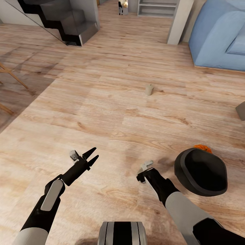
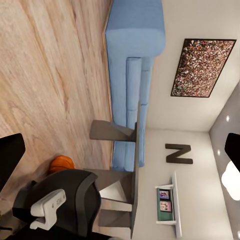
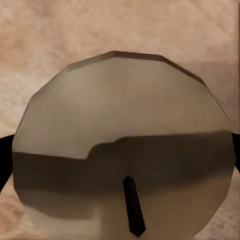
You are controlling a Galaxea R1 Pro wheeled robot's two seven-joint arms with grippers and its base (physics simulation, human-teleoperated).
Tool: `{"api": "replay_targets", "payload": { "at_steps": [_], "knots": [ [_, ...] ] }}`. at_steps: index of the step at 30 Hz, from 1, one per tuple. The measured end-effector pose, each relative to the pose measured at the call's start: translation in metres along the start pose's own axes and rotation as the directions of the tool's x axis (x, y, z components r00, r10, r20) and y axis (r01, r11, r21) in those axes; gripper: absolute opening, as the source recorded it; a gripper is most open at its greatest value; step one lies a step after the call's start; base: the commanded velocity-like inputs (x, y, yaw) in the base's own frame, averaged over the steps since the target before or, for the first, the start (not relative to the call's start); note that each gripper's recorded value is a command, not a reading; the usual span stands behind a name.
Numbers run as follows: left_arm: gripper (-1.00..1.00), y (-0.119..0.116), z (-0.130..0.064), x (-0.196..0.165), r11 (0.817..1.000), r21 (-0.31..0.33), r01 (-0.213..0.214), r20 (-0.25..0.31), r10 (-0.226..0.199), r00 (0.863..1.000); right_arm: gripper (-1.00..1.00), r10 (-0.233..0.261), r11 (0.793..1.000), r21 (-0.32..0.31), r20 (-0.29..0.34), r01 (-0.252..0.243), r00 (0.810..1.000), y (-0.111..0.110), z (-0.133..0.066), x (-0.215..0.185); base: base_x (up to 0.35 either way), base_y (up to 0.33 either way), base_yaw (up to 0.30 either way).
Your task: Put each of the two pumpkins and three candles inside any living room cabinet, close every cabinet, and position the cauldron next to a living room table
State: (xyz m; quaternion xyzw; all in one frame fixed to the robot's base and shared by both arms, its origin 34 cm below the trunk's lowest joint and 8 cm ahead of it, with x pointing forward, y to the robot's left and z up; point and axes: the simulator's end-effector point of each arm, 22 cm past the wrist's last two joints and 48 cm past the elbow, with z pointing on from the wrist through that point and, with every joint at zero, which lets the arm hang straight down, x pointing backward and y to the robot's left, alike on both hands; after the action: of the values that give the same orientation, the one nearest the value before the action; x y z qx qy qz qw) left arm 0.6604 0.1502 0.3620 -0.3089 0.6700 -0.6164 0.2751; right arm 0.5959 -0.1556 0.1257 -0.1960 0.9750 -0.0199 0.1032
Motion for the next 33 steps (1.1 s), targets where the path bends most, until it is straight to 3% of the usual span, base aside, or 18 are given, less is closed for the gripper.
{"api": "replay_targets", "payload": {
  "at_steps": [27,33],
  "knots": [
    [1.00,0.001,-0.003,-0.006,1.000,-0.011,-0.014,0.005,0.015,1.000,-1.00,0.010,1.000,-0.011,-0.013,-0.010,1.000,0.006,0.000,0.002,0.000,0.000,0.000],
    [1.00,-0.011,-0.004,-0.011,0.999,-0.009,-0.034,0.005,0.034,0.999,-1.00,0.010,1.000,-0.006,0.004,-0.010,1.000,0.005,-0.009,-0.006,0.000,0.000,0.000]
  ]
}}
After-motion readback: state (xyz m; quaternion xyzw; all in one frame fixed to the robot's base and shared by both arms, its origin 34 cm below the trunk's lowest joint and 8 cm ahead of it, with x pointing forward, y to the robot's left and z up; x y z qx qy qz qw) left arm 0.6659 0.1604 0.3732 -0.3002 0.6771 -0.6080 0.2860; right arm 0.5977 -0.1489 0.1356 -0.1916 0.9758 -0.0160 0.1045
